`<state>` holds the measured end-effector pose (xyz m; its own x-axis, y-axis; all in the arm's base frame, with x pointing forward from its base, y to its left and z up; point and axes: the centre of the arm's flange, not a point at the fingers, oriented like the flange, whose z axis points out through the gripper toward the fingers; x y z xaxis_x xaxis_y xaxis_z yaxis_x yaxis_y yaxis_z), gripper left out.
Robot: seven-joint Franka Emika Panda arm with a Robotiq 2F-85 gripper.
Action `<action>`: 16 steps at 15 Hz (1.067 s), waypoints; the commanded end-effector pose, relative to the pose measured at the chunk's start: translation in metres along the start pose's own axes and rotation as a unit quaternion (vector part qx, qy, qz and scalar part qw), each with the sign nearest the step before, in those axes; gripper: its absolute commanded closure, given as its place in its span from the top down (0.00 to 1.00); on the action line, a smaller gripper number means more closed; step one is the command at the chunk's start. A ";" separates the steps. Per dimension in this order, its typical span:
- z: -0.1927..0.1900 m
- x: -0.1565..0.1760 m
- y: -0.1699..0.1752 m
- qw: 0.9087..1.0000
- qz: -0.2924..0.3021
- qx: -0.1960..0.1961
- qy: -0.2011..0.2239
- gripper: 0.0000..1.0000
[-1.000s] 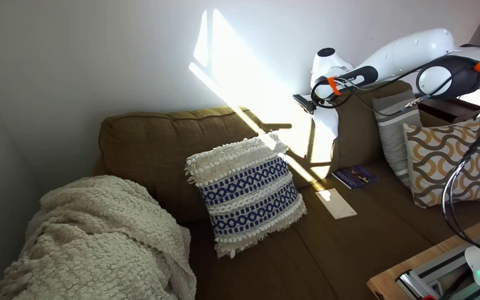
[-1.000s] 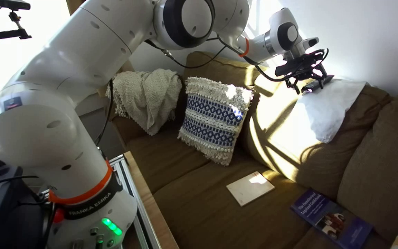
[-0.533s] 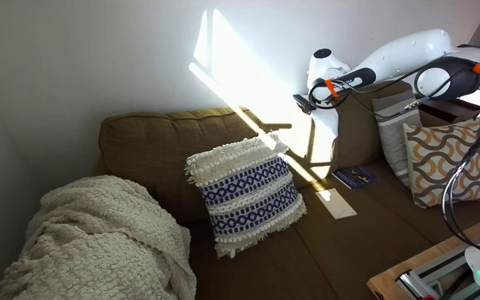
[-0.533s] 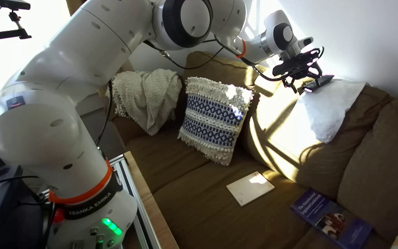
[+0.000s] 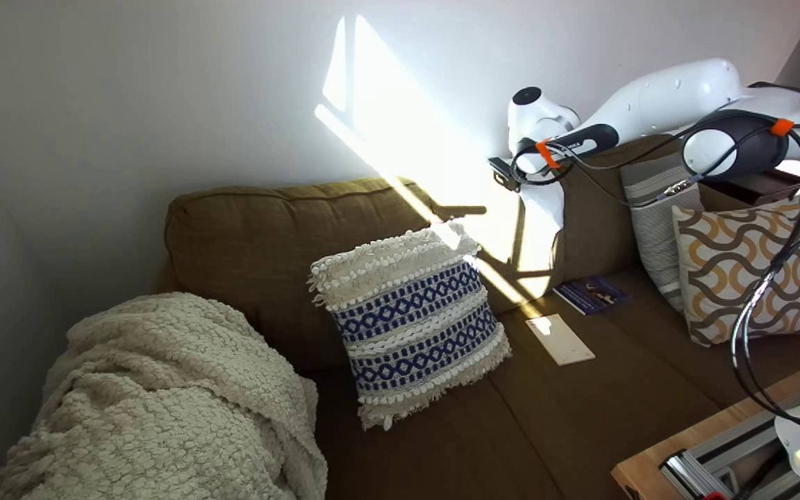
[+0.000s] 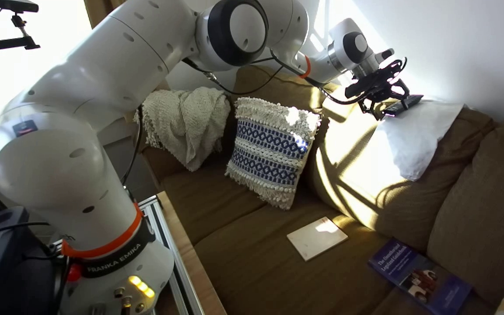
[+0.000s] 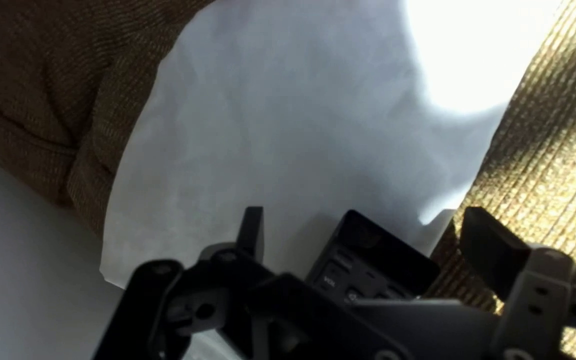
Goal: Turn the black remote control on the backrest upside down
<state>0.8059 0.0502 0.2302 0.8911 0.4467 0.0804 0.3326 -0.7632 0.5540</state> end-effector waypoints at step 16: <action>0.012 0.041 -0.010 0.996 -0.026 -0.078 0.013 0.46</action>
<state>0.8237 0.0700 0.2246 0.8638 0.4977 0.0784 0.3316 -0.6787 0.6553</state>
